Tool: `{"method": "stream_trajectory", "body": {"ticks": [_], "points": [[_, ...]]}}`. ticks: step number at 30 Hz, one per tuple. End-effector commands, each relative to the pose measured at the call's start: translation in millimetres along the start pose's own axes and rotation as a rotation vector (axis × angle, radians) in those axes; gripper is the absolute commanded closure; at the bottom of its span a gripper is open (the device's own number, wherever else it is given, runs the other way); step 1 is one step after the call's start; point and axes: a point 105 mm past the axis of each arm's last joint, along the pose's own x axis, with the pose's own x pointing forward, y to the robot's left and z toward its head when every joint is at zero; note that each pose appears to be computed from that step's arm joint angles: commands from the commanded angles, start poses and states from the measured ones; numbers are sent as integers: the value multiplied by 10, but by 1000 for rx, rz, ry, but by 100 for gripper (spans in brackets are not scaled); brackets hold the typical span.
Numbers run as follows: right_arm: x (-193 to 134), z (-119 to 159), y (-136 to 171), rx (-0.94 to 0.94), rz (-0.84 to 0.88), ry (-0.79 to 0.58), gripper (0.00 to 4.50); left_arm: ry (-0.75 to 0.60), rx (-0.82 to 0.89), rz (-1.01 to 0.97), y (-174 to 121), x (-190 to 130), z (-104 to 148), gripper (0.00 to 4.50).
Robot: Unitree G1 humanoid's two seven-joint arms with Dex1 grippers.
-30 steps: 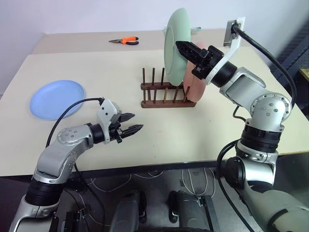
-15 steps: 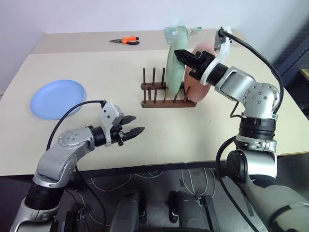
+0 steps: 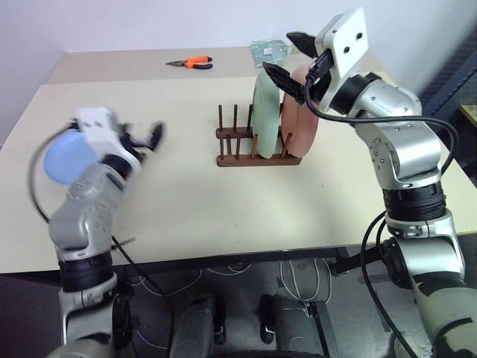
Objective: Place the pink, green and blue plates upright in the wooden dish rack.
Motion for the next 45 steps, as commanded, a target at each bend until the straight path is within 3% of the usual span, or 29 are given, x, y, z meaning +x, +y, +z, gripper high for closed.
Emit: {"method": "stream_trajectory", "body": {"ticks": [1,3,7,13,16,23,25,28,33,35,39,45], "points": [[-43,233,291,-47,155,-96,87,78,-22,501,851,-136,-49,0],[-52,222,511,-13,245,-105,8,106,-54,573,971,-191,-52,0],[-87,121,883,51,361,-88,8,190,-81,541,926,-174,-121,0],[-158,-74,1202,79,429,-43,8,347,-303,497,876,-74,-417,0],[-180,-163,1255,75,428,-19,0,349,-468,528,912,-25,-480,89],[-170,-231,1171,38,359,9,0,337,-502,531,861,32,-463,447],[-160,-246,1147,35,350,19,0,286,-376,441,739,107,-305,447],[-145,-265,1135,-9,360,37,0,87,-161,192,296,203,174,447],[-15,-250,1175,-184,392,22,0,-84,-29,-142,-512,54,636,447],[104,-242,1164,-257,371,5,0,-113,44,-229,-755,-31,752,447],[315,-265,1170,-380,342,-16,0,-96,25,-288,-1029,-121,882,447],[570,-365,1142,-492,284,-12,0,-31,-24,-269,-1149,-208,897,447]]}}
